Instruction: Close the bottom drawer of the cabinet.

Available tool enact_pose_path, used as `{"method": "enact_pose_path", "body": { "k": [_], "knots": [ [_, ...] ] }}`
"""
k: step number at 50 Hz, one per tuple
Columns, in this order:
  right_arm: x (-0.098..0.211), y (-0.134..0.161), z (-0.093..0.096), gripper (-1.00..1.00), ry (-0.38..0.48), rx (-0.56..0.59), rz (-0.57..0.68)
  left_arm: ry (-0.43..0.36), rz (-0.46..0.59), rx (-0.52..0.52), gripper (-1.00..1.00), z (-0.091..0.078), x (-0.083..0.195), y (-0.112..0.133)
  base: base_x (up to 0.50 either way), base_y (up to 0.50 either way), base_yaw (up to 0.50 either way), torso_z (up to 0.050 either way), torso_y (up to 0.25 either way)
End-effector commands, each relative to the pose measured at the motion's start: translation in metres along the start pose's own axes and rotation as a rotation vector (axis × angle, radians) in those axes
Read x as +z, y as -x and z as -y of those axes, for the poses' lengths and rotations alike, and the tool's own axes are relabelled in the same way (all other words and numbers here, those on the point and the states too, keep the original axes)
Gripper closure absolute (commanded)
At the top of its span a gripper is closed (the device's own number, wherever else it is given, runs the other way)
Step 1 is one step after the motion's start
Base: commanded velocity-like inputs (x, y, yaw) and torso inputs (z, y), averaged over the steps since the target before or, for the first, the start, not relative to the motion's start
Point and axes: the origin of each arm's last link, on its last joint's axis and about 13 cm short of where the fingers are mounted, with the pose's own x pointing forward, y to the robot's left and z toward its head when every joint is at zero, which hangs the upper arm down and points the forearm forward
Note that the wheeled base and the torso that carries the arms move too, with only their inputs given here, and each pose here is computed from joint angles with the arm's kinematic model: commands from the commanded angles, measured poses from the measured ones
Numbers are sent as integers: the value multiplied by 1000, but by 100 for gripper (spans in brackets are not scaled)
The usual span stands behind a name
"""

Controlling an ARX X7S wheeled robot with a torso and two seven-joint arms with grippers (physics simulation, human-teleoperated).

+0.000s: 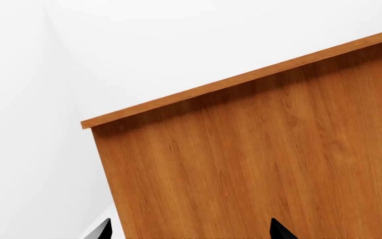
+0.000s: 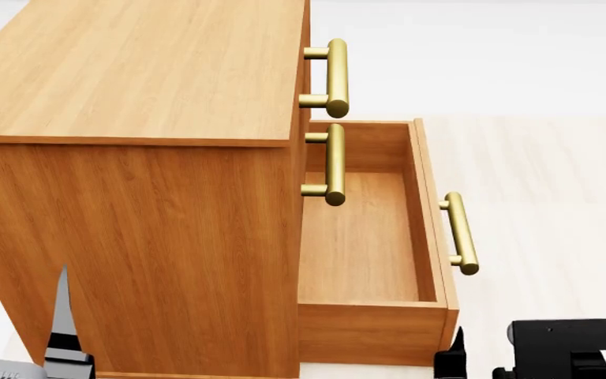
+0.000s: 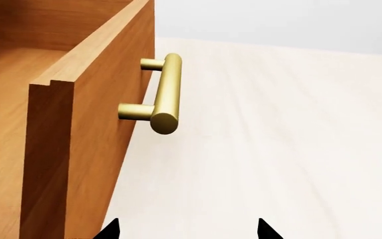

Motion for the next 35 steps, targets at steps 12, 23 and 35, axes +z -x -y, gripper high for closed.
{"method": "enact_pose_path", "body": {
  "k": [12,23,35],
  "knots": [
    [11,2,-31,-100,60,193,41,0,-2,1,-100,0,0,1,0,0,0,0,0],
    [20,4,-45,-100,91,253,64,0,1,-2,-100,1,0,1,0,0,0,0,0],
    [22,-5,-54,-100,94,230,64,3,2,-5,-100,2,0,1,0,0,0,0,0]
  ]
}}
